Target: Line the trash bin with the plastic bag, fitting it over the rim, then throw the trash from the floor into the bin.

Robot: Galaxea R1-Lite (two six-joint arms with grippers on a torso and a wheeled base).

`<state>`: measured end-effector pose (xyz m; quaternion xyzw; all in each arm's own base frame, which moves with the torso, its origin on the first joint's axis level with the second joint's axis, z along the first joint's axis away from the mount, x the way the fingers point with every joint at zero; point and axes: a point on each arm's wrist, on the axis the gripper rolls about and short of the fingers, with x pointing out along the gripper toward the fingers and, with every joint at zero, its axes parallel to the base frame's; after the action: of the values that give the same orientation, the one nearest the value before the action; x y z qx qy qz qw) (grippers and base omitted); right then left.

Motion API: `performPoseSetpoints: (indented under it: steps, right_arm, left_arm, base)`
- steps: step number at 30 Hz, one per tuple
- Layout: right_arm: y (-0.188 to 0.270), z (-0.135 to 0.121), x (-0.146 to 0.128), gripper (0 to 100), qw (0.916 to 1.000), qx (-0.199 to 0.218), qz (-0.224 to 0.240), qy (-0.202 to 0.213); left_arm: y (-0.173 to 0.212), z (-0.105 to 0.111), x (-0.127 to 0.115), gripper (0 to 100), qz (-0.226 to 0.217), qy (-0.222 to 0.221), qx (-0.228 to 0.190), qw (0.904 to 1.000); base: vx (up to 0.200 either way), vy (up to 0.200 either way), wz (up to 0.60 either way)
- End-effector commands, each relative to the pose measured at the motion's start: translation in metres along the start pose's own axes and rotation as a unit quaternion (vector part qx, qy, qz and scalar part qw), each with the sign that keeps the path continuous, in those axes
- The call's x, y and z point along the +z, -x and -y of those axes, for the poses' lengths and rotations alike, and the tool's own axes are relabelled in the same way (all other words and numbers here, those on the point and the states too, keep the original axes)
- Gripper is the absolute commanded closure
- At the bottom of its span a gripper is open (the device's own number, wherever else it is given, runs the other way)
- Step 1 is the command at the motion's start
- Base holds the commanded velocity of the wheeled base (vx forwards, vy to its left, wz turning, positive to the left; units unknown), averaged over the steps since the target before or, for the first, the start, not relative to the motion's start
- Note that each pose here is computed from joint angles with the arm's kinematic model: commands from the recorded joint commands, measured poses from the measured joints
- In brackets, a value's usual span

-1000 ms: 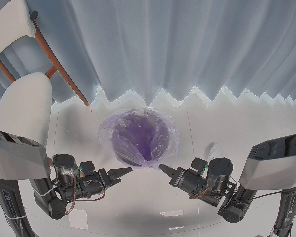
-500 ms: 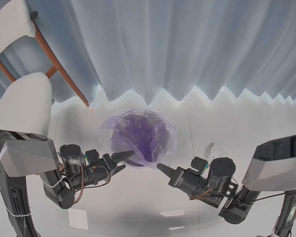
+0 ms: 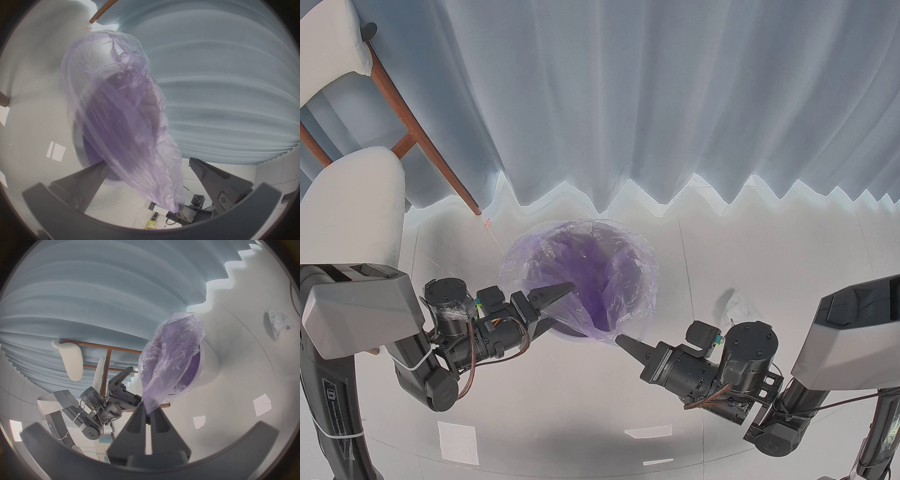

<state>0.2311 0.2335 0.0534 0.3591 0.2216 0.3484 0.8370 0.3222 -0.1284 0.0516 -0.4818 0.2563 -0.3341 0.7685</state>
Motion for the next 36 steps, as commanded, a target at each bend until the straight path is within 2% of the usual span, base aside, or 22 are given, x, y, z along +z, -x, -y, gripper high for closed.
performPoseSetpoints:
  steps: [1,5,6,13,16,22,27,31,36]
  right_arm:
    - [0.001,-0.003,0.0,100,1.0,0.009,0.004,0.001]
    - [0.002,-0.003,0.0,100,1.0,0.008,0.003,0.001]
    - [0.002,-0.003,0.0,100,1.0,0.008,0.003,0.001]
    - [0.001,0.002,0.0,100,1.0,0.001,0.002,0.002]
    - [0.0,0.012,0.001,100,0.9998,-0.016,0.003,0.009]
    - [-0.001,0.033,0.006,100,0.9987,-0.046,0.008,0.018]
    - [0.0,0.044,0.009,100,0.9971,-0.066,0.011,0.037]
    - [0.003,0.05,0.007,100,0.9959,-0.077,0.003,0.046]
    - [-0.001,0.065,-0.007,100,0.9941,-0.097,-0.018,0.045]
  left_arm:
    - [-0.006,-0.001,0.005,0,0.005,0.002,-0.009,0.9999]
    - [-0.01,-0.007,0.002,0,-0.001,0.001,-0.003,1.0]
    - [-0.01,-0.007,0.002,100,-0.001,0.001,-0.004,1.0]
    - [0.001,-0.005,0.001,100,0.002,0.003,0.007,1.0]
    - [0.022,0.004,0.004,100,0.011,-0.022,0.016,0.9996]
    - [0.033,-0.001,-0.006,100,-0.002,-0.052,0.038,0.9979]
    - [0.027,-0.02,-0.021,100,-0.031,-0.047,0.063,0.9964]
    - [0.022,-0.04,-0.036,100,-0.058,-0.063,0.088,0.9924]
    - [0.018,-0.058,-0.045,100,-0.061,-0.076,0.119,0.9882]
  base:
    - [0.0,0.0,0.0]
    - [0.0,0.0,0.0]
    - [0.0,0.0,0.0]
    - [0.0,0.0,0.0]
    - [0.0,0.0,0.0]
    - [0.0,0.0,0.0]
    - [0.0,0.0,0.0]
    - [0.0,0.0,0.0]
    - [0.0,0.0,0.0]
